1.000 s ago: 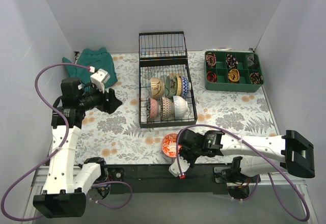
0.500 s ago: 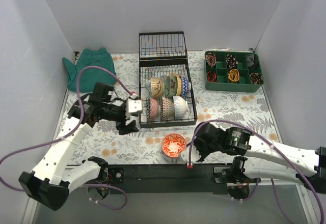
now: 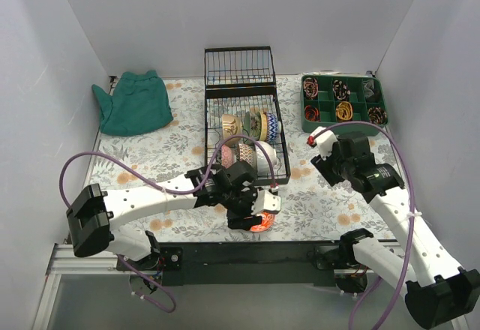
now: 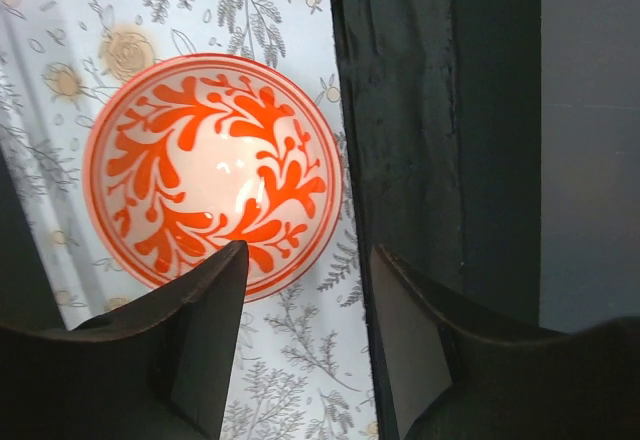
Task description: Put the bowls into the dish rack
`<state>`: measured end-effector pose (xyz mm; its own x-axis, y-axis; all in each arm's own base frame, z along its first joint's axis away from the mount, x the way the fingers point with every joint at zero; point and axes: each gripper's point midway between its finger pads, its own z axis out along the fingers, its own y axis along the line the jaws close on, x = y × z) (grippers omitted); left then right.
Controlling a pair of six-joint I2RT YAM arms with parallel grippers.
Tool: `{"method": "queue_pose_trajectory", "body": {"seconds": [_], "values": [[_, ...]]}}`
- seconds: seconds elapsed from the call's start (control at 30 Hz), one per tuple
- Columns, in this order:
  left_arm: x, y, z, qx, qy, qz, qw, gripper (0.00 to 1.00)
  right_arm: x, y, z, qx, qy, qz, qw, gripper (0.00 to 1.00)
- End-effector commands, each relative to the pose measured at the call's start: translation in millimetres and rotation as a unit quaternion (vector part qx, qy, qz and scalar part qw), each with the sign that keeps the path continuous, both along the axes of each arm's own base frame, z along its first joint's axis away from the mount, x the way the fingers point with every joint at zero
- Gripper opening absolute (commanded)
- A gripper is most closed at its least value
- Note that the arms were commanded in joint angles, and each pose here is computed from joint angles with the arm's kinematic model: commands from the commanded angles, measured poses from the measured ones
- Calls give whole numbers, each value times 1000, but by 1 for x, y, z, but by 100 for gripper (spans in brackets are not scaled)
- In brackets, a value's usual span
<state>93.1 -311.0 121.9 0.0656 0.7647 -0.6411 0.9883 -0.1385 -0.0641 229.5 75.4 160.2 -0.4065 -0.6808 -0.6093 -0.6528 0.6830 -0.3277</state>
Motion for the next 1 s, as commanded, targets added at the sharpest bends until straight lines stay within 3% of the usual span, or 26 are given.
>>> {"method": "queue_pose_trajectory", "body": {"seconds": [0.0, 0.33, 0.8, 0.97], "values": [[-8, -8, -3, -8, 7, 40, 999, 51, 13, -13, 26, 38, -42, -67, 996, 60], [-11, -11, -33, 17, 13, 38, 999, 49, 12, -15, 29, 47, -49, -65, 996, 60], [-11, -11, -54, 36, 7, 12, 999, 34, 17, -15, 26, 51, -59, -67, 995, 60], [-12, -2, -56, 41, -2, 4, 999, 22, 21, -14, 21, 49, -60, -65, 995, 60]]}}
